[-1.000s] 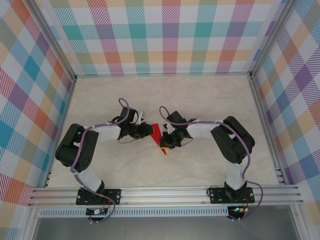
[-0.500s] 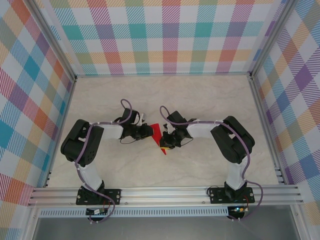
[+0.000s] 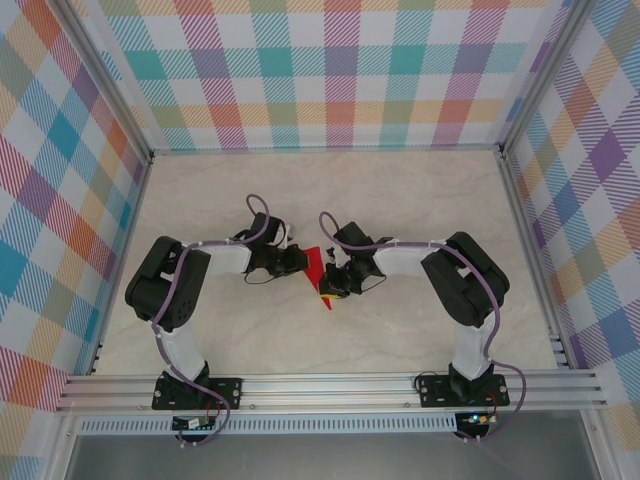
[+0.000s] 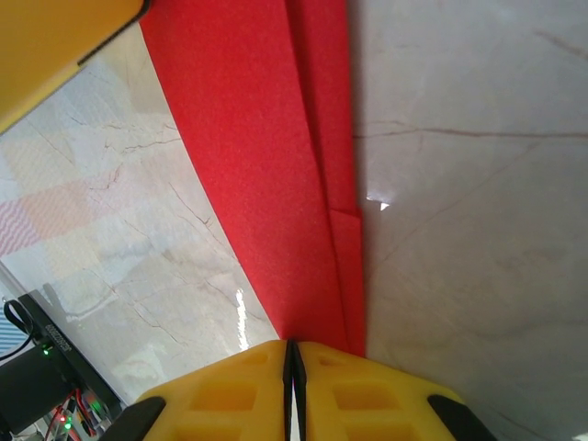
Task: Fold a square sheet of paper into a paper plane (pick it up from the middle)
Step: Fold the wing for the fifth time at the center of the table.
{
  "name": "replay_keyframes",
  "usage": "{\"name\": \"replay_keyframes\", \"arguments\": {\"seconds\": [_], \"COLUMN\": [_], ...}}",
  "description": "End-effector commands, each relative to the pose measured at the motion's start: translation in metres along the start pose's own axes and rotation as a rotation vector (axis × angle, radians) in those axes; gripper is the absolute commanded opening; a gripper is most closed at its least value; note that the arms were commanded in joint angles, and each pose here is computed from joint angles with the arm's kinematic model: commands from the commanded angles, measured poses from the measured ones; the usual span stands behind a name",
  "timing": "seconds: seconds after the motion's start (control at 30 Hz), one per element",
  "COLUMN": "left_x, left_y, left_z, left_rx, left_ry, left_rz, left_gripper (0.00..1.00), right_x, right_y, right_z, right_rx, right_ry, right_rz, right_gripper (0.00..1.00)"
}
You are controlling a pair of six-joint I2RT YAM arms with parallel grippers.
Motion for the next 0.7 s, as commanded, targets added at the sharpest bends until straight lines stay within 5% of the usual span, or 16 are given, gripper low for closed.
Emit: {"name": "replay_keyframes", "arguments": {"seconds": [0.0,0.67], "left_x": [0.000,0.003], "left_y": [0.008,0.037], "left_z": [0.016,0.039], "left_rx": [0.045,0.037], "left_ry": [-0.052,-0.055], "left_rz": [0.108,0.209], "left_gripper": [0.16,0.15], "right_x": [0.015,0.017], "right_y": [-0.055,-0.070], "right_z": [-0.027,-0.035], "right_rx": [0.088,0.100], "right_ry": [0.097,0.115], "right_rz": [-0.224,-0.271], "right_gripper": [0.13,0.12]}}
Point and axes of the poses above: each hand's point on the last joint's axis, 136 mm out from that joint toward the fingers, its own x axis out along the fingers, its own y axis along the line the jaws close on, z = x × y, the point moved 5 cm from there along -x, back along the fingers, and after that the axes turned 4 degrees about x, right-handed, at the moved point
